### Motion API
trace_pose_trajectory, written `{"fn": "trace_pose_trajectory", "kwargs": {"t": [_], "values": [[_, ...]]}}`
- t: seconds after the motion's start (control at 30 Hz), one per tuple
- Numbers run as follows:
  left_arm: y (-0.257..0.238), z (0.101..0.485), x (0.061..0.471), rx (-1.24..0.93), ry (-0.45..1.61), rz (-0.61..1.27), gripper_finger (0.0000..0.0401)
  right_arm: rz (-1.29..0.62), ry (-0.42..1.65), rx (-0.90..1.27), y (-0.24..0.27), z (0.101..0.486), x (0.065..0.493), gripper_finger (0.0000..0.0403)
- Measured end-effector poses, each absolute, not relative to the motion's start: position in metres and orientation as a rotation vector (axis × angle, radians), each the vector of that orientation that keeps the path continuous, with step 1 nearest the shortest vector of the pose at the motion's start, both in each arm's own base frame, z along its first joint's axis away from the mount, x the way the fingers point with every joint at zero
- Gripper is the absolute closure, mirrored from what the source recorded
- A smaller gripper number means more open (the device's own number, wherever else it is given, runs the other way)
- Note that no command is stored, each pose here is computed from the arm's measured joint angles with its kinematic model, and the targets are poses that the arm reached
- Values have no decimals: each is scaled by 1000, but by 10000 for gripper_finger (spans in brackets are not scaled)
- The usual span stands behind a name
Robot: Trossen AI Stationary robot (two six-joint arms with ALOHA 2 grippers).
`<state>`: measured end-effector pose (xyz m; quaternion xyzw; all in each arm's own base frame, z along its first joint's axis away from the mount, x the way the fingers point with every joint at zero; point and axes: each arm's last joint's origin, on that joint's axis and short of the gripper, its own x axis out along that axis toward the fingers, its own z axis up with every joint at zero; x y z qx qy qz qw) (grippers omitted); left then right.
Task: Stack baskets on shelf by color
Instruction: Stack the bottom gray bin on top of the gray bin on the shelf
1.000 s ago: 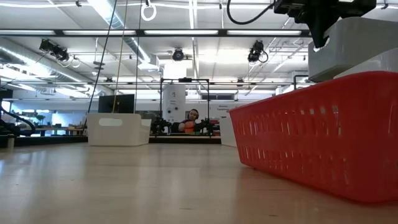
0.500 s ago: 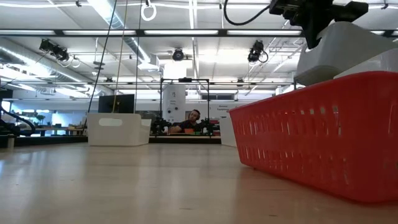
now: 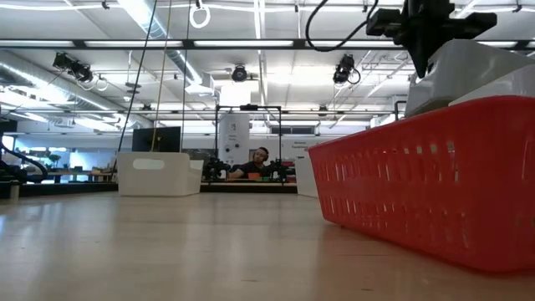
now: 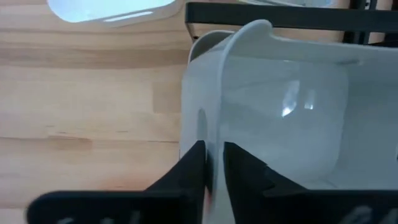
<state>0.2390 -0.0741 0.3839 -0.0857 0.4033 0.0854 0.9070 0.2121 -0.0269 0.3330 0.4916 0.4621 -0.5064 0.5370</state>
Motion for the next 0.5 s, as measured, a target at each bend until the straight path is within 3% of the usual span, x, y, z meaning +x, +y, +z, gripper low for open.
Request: {"fn": "trace_pose_trajectory", "kwargs": {"t": [0.27,0.5], "values": [[-74,384,239,-176,833,176,273,-1215,1140,1160,-27,312,214,266],[-74,384,239,-176,834,176,273,-1149,1111,1129,-28,297,222,250]]}}
